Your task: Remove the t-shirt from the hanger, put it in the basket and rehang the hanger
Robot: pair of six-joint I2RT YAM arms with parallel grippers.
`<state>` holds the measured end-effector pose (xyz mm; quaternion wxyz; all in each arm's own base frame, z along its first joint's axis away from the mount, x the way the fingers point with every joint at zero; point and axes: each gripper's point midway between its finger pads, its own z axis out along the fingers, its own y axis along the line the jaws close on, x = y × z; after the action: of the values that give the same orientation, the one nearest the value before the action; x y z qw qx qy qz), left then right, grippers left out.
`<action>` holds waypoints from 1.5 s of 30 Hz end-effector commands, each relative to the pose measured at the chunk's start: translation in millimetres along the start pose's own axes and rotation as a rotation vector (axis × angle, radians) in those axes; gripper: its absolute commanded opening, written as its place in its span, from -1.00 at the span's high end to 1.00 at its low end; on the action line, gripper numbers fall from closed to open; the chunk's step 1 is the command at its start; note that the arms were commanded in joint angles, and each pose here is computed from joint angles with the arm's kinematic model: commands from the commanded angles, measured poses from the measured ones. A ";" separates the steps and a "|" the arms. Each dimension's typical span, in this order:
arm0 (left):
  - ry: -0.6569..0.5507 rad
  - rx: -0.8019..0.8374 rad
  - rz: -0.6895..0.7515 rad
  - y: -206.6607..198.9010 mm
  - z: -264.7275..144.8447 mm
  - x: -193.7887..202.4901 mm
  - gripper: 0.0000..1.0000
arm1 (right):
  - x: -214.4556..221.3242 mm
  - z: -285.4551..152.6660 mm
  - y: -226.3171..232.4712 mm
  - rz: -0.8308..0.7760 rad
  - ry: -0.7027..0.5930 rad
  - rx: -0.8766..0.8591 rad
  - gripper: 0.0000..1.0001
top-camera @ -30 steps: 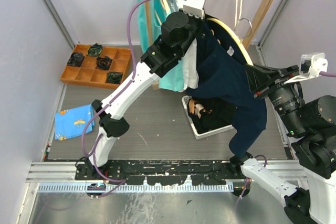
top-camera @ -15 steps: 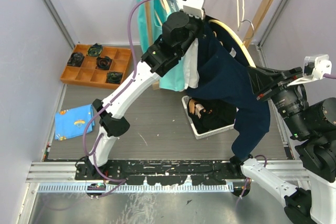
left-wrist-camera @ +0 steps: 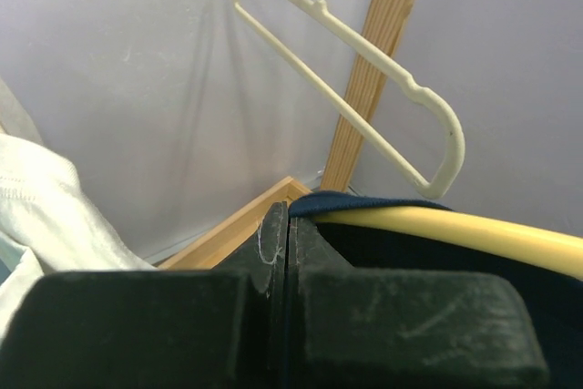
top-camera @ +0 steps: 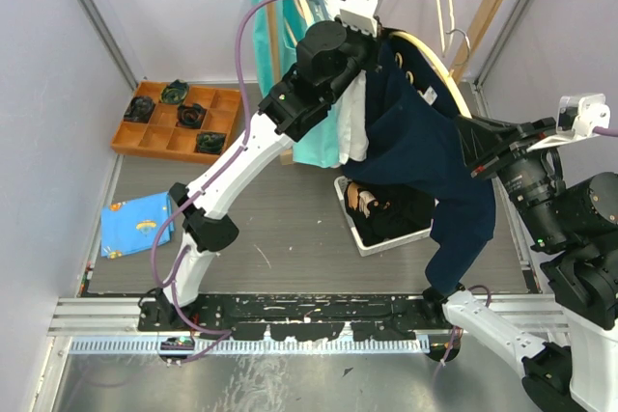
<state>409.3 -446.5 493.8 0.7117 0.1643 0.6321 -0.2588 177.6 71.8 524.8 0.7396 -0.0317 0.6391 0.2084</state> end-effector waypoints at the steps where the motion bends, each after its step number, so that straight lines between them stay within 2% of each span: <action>1: -0.135 0.038 -0.010 -10.7 -28.2 -68.7 1.00 | -57.7 -0.6 7.5 0.052 -0.199 -0.017 0.99; 12: -0.187 0.145 -0.027 -60.9 -64.9 -102.1 1.00 | -42.2 33.9 4.3 0.073 -0.171 0.031 0.99; 22: -0.150 0.246 -0.027 -97.2 -95.9 -105.6 1.00 | -29.5 50.4 -0.2 0.074 -0.170 0.061 0.99; 30: -0.082 0.277 -0.011 -107.6 -111.8 -93.0 1.00 | -21.9 52.5 -2.5 0.076 -0.169 0.070 0.99; 31: -0.074 0.278 -0.008 -108.0 -113.0 -91.1 0.92 | -22.3 52.0 -2.8 0.076 -0.171 0.070 0.98; 32: -0.066 0.277 -0.004 -107.4 -113.8 -89.6 0.70 | -22.7 51.6 -2.8 0.076 -0.172 0.070 0.99; 34: -0.055 0.273 0.005 -104.8 -115.9 -89.0 0.12 | -23.0 51.2 -1.5 0.077 -0.173 0.063 0.99; 35: -0.053 0.275 0.013 -104.8 -117.1 -89.0 -0.02 | -23.3 50.7 -1.2 0.077 -0.173 0.060 0.99; 40: -0.106 0.277 0.071 -101.8 -117.6 -102.2 -0.39 | -23.0 49.8 1.3 0.077 -0.171 0.046 0.99; 45: -0.160 0.300 0.142 -106.4 -107.1 -104.1 -0.49 | -23.1 49.0 8.1 0.079 -0.167 0.007 0.99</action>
<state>255.4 -460.1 569.5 0.7150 0.2778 0.5572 -0.3180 233.9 90.0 513.6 0.7416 0.0069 0.6415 0.1962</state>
